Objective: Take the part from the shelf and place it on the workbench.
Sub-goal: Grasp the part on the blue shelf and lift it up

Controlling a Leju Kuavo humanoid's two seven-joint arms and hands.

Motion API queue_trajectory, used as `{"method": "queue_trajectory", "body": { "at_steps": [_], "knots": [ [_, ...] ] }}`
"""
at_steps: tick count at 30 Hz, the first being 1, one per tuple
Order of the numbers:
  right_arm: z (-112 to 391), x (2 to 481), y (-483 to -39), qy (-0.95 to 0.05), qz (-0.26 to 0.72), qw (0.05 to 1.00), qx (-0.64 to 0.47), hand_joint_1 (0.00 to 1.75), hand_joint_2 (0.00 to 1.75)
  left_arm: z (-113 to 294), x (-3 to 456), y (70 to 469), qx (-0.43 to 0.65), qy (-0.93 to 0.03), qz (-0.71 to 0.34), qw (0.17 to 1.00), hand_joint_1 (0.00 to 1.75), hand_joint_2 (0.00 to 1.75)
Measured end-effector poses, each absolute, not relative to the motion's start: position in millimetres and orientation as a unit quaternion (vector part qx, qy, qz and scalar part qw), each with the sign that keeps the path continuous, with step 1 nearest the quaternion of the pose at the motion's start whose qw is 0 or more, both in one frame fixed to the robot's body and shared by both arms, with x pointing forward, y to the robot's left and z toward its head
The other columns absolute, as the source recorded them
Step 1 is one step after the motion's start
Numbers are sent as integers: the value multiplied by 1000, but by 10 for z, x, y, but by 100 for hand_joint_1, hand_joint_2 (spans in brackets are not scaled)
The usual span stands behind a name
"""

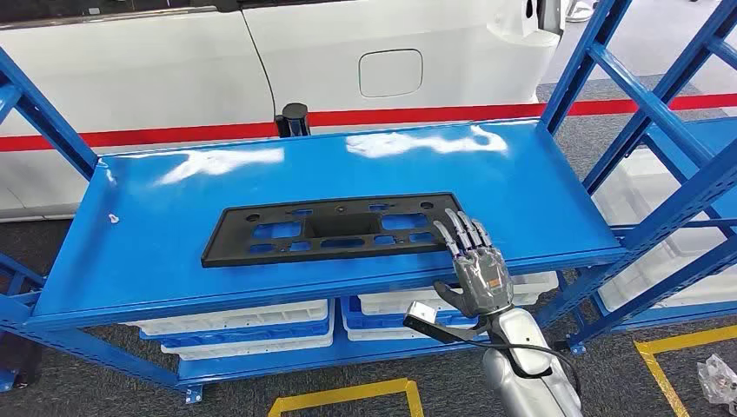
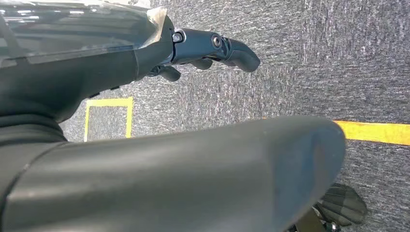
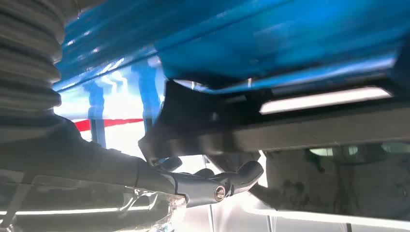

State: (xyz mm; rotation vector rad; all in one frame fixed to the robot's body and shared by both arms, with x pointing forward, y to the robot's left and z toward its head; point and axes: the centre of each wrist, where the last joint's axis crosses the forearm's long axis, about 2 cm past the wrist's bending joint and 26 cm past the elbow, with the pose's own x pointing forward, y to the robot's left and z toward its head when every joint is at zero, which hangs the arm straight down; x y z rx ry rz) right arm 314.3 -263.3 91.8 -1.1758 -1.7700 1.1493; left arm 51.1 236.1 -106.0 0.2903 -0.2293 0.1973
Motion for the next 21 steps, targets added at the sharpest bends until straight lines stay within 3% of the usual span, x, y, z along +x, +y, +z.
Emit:
{"method": "queue_trajectory", "body": {
  "at_steps": [21],
  "knots": [
    [844, 3472, -2787, -656, 452, 355, -489, 0, 175, -1056, 542, 2360, 140, -123, 66, 980, 0, 0]
  ]
}}
